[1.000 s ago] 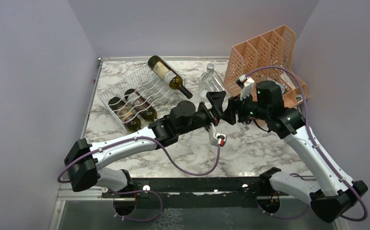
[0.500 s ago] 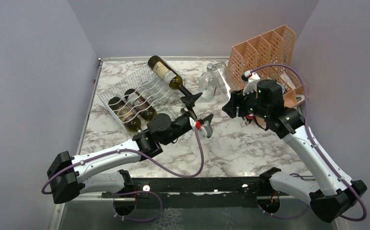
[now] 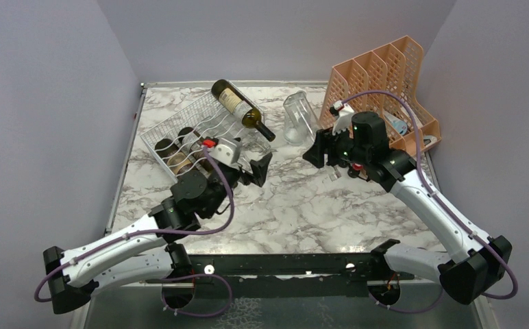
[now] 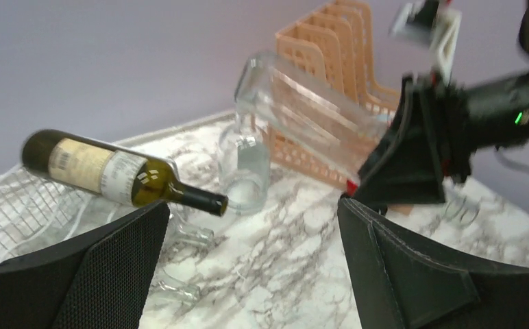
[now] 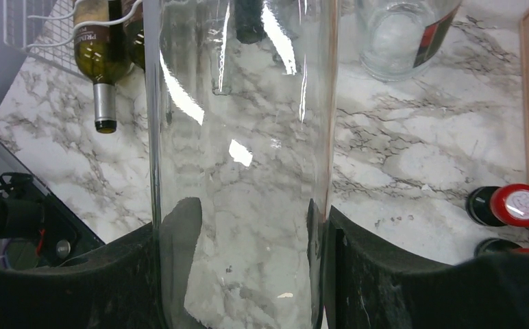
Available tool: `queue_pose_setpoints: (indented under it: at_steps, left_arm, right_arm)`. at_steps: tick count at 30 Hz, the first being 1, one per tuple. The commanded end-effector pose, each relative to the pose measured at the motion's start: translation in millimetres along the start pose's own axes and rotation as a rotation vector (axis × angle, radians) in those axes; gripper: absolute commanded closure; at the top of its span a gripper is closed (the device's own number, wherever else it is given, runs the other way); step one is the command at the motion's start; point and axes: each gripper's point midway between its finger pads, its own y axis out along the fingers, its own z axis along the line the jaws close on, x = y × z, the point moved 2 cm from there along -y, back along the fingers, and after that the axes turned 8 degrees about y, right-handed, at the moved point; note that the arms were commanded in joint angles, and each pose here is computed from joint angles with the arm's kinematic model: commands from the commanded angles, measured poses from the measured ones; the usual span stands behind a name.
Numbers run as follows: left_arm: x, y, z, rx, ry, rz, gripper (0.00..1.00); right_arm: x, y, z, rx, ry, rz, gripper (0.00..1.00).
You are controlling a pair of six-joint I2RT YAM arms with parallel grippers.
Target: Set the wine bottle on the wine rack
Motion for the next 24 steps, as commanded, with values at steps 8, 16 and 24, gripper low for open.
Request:
queue_pose_setpoints:
  at_steps: [8, 16, 24]
  left_arm:
    - [105.4, -73.0, 71.0, 0.161, -0.205, -0.143, 0.01]
    - [104.4, -96.5, 90.6, 0.216, -0.216, -0.130, 0.01]
    - [88.4, -105.2, 102.5, 0.287, -0.216, -0.122, 0.01]
  right_arm:
    - [29.6, 59.3, 78.2, 0.148, -0.104, -0.044, 0.97]
    - [31.2, 147.2, 104.2, 0.081, -0.141, 0.022, 0.84]
    - [44.1, 216.3, 115.4, 0.051, -0.161, 0.053, 0.80]
